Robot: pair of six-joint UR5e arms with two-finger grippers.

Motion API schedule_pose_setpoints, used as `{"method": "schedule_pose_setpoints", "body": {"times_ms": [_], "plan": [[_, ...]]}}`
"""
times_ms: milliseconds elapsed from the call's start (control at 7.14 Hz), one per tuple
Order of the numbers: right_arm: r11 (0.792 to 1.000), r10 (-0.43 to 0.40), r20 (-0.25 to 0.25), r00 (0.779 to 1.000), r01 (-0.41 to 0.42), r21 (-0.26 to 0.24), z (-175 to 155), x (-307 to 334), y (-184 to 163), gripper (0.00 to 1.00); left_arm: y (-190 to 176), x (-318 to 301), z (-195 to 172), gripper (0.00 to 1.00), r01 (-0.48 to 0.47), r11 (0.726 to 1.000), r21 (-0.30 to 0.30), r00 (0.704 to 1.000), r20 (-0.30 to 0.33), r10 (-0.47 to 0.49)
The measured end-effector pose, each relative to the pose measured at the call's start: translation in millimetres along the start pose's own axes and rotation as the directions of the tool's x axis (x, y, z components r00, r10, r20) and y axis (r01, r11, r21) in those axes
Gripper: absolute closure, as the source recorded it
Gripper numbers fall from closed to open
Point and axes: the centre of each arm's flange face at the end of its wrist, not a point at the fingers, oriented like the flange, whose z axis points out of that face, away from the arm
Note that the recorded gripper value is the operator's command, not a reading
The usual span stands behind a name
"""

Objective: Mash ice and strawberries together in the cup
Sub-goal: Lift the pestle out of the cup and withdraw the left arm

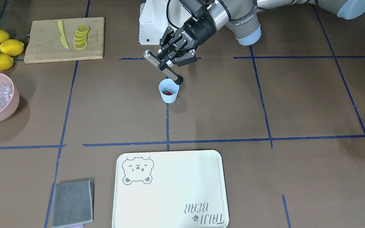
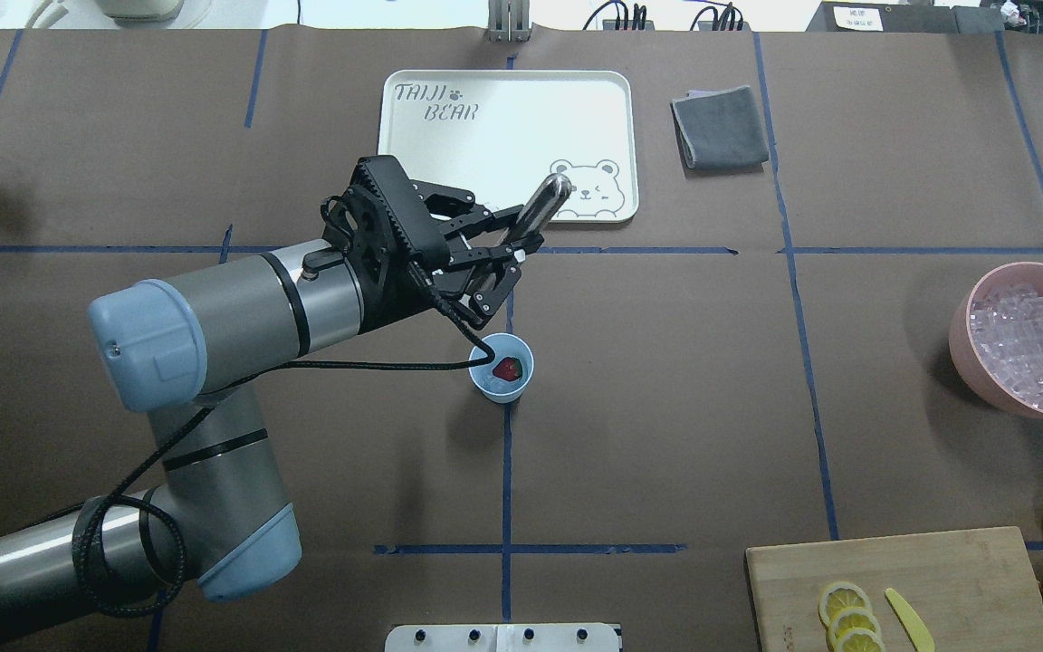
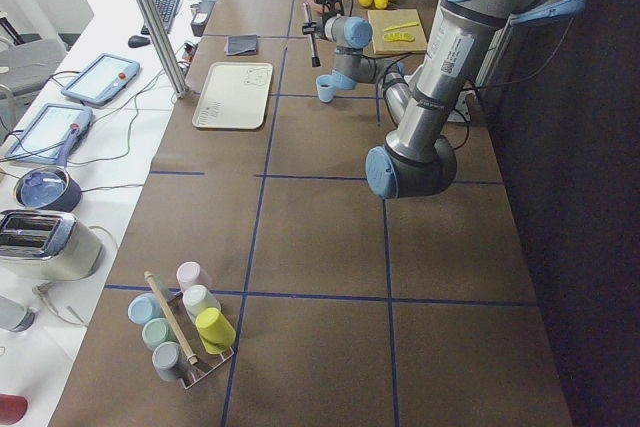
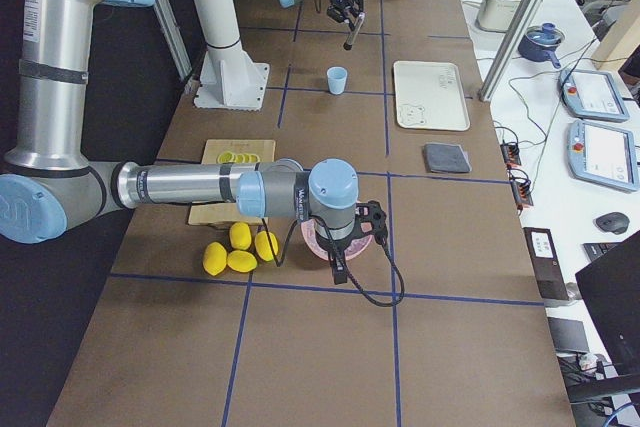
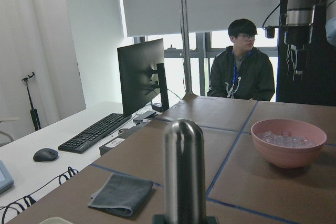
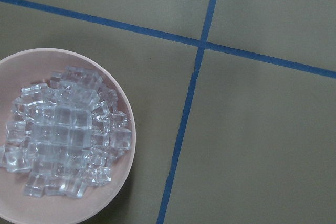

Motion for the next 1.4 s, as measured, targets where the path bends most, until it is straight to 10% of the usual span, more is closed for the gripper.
{"method": "schedule_pose_setpoints", "body": {"times_ms": [420, 980, 1400], "plan": [[1.0, 0.001, 0.0, 1.0, -0.001, -0.001, 0, 0, 0, 0.01, 13, -35, -2, 0.97, -0.012, 0.938, -0.345, 0.988, 0.142, 0.065], [1.0, 0.002, 0.0, 1.0, -0.002, -0.002, 1, 1, 1, 0.01, 67, -139, -34, 0.94, 0.041, 0.691, -0.721, 0.942, 0.258, 0.214], [1.0, 0.002, 0.0, 1.0, -0.002, -0.002, 1, 1, 0, 0.01, 85, -268, -126, 0.95, 0.31, 0.528, -0.791, 0.925, 0.38, 0.025]]}}
